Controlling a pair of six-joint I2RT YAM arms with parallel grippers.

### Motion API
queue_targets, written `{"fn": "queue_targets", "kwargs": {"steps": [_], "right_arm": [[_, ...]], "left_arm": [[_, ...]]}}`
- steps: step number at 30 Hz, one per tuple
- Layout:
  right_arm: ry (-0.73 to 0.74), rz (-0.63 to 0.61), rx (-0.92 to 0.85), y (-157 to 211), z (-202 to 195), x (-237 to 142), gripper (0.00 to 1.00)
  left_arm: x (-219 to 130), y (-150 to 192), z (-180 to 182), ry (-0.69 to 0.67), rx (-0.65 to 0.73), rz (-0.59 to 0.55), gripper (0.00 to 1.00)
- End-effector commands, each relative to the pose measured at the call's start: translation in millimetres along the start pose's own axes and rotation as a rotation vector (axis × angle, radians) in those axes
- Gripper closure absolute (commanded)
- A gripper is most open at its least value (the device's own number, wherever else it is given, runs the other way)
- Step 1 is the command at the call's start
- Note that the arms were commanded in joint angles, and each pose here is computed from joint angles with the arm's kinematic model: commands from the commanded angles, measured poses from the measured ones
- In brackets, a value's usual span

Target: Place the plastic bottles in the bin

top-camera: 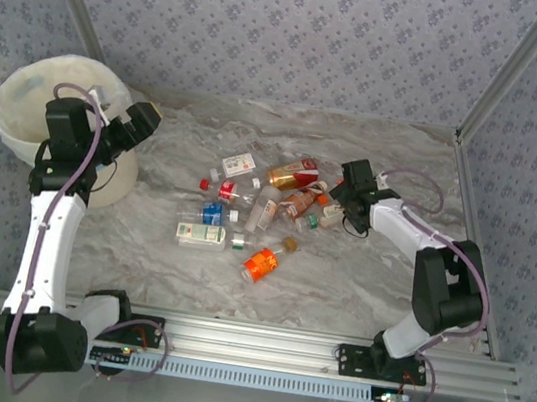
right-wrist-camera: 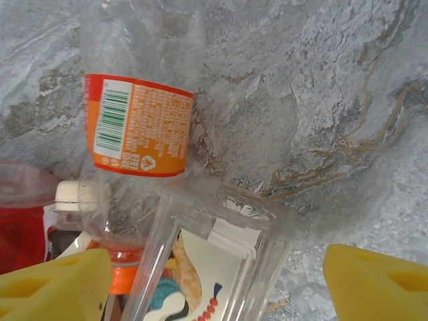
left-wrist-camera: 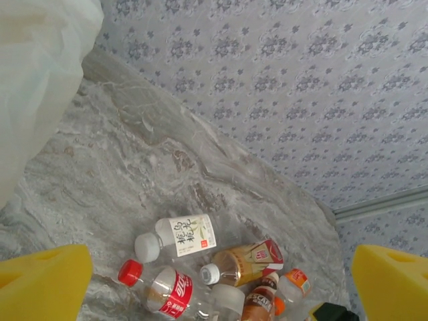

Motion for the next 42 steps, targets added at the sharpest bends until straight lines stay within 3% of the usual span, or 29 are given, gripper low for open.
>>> {"fn": "queue_targets", "kwargs": {"steps": [1, 10, 15, 19, 26, 32, 37, 42], "right_arm": [[0.021, -0.017, 0.032, 2, 4, 10, 0.18], [0.043, -0.001, 0.102, 20, -16, 42, 0.33], [0.066, -0.003, 0.106, 23, -24, 50, 0.32], [0.079, 0.003, 0.105, 22, -26, 45, 0.22], [0.077, -0.016, 0.116, 20, -40, 28, 0.25], [0.102, 0.013, 0.094, 20, -54, 40, 0.26], [0.06, 0.011, 0.055, 16, -49, 38, 0.36], [-0.015, -0.062, -0.001, 2, -40, 11, 0.48]], "left_arm": [[-9, -9, -14, 0.035, 0.043, -0.012, 0.0], [-10, -4, -11, 0.018, 0.042, 0.012, 0.0], [-9, -3, -16, 0.043, 0.029, 0.027, 0.01], [-9, -2, -14, 0.039, 0.027, 0.027, 0.01], [-6, -1, -10, 0.027, 0.019, 0.023, 0.01], [-3, 0, -8, 0.025, 0.014, 0.027, 0.01], [-5, 2, -10, 0.034, 0.014, 0.038, 0.0], [-7, 6, -24, 0.083, 0.048, 0.044, 0.0]]}}
Point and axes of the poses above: each hand's point on the last joint's axis, 136 mm out from that joint toward the fingers, its own x axis out along the fingers, its own z axis along the line the jaws close on, y = z × x, the point moved 1 cm from there along -x, back along the fingers, and after that the axes turned 9 degrees about x, right-handed, at the moved point
